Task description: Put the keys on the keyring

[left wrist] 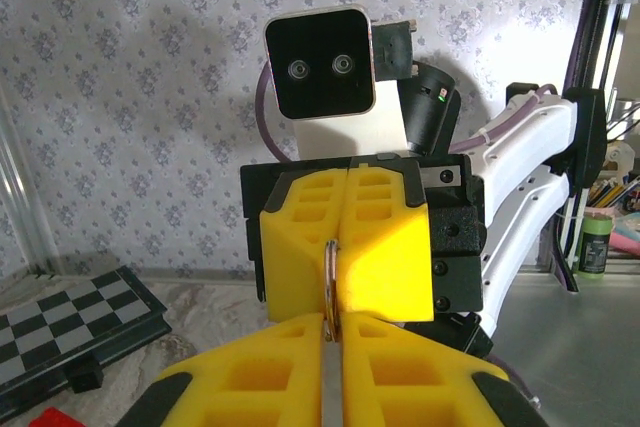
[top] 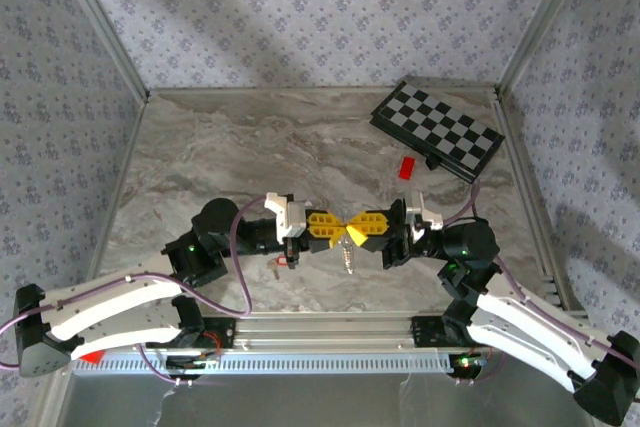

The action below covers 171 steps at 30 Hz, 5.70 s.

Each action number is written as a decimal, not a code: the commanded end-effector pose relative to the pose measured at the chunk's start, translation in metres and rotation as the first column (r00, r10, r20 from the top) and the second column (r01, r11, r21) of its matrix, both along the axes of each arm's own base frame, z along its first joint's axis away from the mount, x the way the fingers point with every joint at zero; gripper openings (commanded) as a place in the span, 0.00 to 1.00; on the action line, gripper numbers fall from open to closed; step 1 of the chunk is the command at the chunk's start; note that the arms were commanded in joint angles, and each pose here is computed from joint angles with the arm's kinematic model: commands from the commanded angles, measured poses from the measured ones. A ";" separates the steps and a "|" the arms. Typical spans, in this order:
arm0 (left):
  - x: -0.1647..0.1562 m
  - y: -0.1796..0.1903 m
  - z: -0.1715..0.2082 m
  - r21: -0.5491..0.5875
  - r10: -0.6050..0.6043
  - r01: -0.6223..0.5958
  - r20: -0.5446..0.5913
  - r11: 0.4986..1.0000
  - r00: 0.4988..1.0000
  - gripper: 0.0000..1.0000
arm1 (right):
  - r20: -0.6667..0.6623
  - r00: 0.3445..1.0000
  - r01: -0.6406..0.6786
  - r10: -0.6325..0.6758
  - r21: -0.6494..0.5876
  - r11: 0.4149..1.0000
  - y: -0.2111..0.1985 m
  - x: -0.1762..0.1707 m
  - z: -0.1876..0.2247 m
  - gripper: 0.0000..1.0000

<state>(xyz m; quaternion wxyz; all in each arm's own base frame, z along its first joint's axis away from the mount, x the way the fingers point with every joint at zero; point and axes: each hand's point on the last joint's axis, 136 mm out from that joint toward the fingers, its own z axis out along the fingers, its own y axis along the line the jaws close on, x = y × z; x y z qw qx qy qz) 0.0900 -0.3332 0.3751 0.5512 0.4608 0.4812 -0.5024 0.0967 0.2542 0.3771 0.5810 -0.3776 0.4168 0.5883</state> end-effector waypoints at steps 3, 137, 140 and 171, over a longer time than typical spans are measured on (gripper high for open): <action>-0.002 0.007 0.032 -0.083 0.015 -0.012 0.029 0.996 0.999 0.03 | 0.021 1.000 -0.020 0.021 -0.022 1.000 0.001 -0.006 -0.005 0.00; -0.019 0.031 0.013 0.065 -0.049 0.048 0.011 0.997 0.999 0.23 | 0.097 0.994 -0.038 0.047 -0.094 0.995 0.019 -0.024 -0.001 0.00; -0.022 0.031 0.015 0.052 -0.062 0.062 0.010 0.997 0.998 0.21 | 0.098 0.994 -0.038 0.048 -0.096 0.995 0.020 -0.024 -0.001 0.00; -0.023 0.022 0.005 0.057 -0.097 0.098 -0.015 0.994 0.995 0.09 | 0.091 0.995 -0.035 0.039 -0.054 0.998 0.015 -0.025 -0.002 0.00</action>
